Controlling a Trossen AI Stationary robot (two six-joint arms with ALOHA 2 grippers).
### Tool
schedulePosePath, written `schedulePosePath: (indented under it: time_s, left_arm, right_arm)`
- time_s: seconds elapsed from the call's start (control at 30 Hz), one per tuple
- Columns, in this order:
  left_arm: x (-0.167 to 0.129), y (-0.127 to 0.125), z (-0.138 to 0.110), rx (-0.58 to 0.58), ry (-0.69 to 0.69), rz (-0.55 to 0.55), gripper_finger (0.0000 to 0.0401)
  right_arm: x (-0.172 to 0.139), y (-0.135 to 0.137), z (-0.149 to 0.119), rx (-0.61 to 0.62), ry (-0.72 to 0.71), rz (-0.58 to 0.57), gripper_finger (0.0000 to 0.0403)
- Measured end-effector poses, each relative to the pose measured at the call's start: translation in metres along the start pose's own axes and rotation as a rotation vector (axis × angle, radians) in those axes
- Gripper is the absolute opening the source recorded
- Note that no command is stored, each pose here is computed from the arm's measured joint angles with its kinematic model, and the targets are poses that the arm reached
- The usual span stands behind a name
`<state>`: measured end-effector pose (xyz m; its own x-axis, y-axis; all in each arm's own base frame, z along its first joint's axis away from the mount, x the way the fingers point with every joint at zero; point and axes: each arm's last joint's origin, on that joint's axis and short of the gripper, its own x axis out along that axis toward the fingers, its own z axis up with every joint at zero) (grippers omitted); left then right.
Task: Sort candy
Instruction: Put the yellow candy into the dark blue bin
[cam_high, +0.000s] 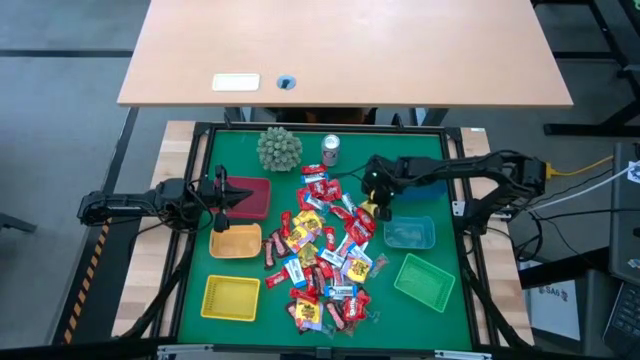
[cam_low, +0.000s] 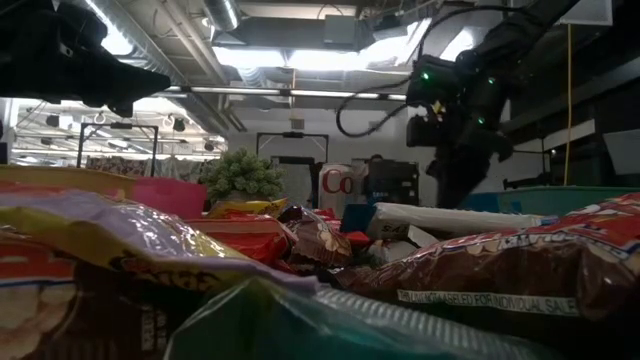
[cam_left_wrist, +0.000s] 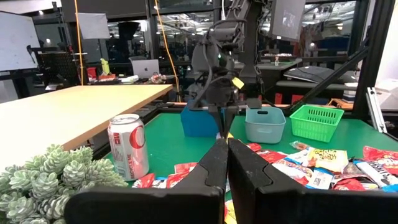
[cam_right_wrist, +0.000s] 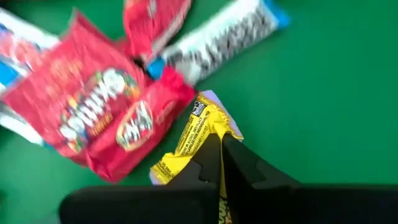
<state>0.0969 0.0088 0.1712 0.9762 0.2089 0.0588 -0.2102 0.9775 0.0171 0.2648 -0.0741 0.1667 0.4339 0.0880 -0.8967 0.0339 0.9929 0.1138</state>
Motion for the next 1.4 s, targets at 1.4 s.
schedulePosePath:
  time_s: [1.4]
  left_arm:
    - [0.0, 0.0, 0.0, 0.001, 0.0, 0.0, 0.0001]
  right_arm:
    - [-0.128, 0.007, 0.022, -0.056, 0.429, -0.451, 0.0004]
